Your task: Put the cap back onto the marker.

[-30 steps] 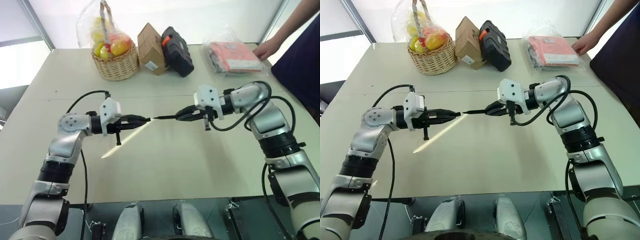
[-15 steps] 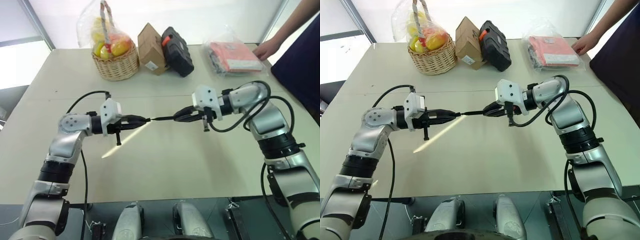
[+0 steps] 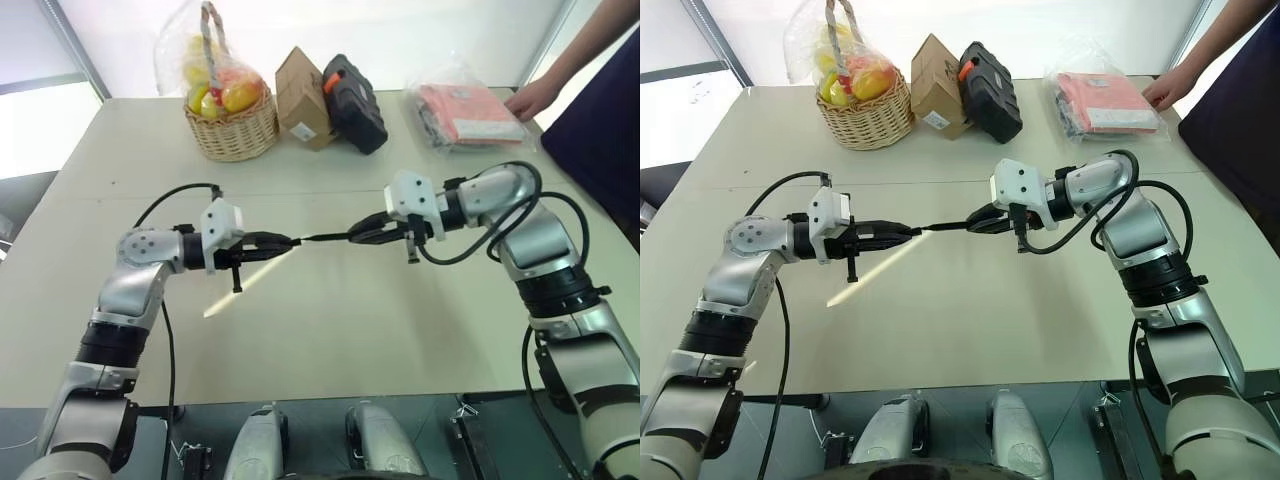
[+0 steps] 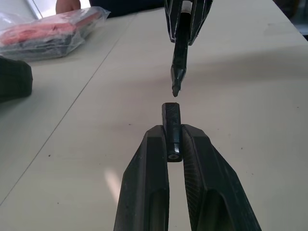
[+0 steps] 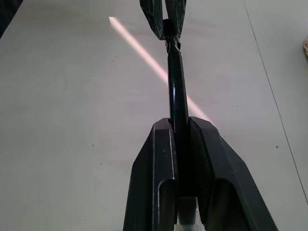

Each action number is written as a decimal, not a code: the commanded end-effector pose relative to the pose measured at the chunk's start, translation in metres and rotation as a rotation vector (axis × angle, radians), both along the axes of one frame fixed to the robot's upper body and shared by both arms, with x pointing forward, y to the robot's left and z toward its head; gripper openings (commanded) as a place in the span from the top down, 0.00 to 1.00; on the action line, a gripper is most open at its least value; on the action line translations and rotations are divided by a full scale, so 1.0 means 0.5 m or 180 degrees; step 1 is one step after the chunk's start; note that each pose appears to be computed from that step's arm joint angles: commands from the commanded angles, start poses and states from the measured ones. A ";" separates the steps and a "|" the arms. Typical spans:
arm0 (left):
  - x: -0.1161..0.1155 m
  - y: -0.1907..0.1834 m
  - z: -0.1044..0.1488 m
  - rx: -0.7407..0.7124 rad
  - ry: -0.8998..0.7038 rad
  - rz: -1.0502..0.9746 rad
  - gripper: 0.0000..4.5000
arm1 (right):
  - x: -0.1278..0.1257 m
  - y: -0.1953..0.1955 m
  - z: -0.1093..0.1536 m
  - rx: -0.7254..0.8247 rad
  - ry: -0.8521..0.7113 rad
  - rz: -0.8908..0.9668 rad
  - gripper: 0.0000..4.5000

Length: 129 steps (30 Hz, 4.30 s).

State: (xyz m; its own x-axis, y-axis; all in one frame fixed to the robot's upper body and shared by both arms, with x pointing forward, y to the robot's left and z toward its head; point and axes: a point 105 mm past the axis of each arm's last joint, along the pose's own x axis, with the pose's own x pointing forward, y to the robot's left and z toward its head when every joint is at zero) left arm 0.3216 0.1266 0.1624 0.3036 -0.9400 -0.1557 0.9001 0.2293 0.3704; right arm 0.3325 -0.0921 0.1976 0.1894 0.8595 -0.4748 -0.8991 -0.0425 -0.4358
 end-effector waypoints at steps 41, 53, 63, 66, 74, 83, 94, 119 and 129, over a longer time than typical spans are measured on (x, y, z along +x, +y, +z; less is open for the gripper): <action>-0.024 -0.005 0.013 0.0084 -0.0086 -0.0123 1.00 | -0.005 -0.010 0.008 -0.0081 -0.0110 0.0025 0.99; -0.023 -0.005 0.010 0.0097 -0.0089 -0.0113 1.00 | -0.014 -0.009 0.006 -0.0067 -0.0071 0.0046 0.99; -0.024 -0.007 0.010 0.0086 -0.0093 -0.0115 1.00 | -0.021 0.000 0.004 -0.0047 -0.0047 0.0082 0.99; -0.025 -0.008 0.009 0.0091 -0.0084 -0.0125 1.00 | -0.022 -0.001 0.005 -0.0052 -0.0048 0.0083 0.99; -0.026 -0.008 0.007 0.0103 -0.0074 -0.0136 1.00 | -0.018 -0.006 0.009 -0.0066 -0.0074 0.0056 0.99; -0.027 -0.014 0.005 0.0093 -0.0074 -0.0165 1.00 | -0.023 0.000 0.007 -0.0050 -0.0064 0.0088 0.99; -0.025 -0.025 0.003 0.0100 -0.0096 -0.0235 1.00 | -0.039 0.016 0.002 -0.0032 -0.0022 0.0173 0.99; -0.057 -0.050 0.038 0.0119 -0.0351 -0.0579 1.00 | -0.025 0.022 -0.023 -0.0186 -0.0055 0.0213 0.99; -0.056 -0.054 0.033 0.0134 -0.0338 -0.0540 1.00 | -0.042 0.046 -0.005 -0.0065 -0.0048 0.0375 0.99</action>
State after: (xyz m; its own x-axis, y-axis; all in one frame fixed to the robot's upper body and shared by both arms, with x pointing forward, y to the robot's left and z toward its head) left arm 0.3027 0.1112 0.1608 0.2033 -0.9550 -0.2159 0.9115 0.1041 0.3980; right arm 0.3184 -0.0828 0.1829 0.1287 0.8521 -0.5072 -0.9046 -0.1087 -0.4122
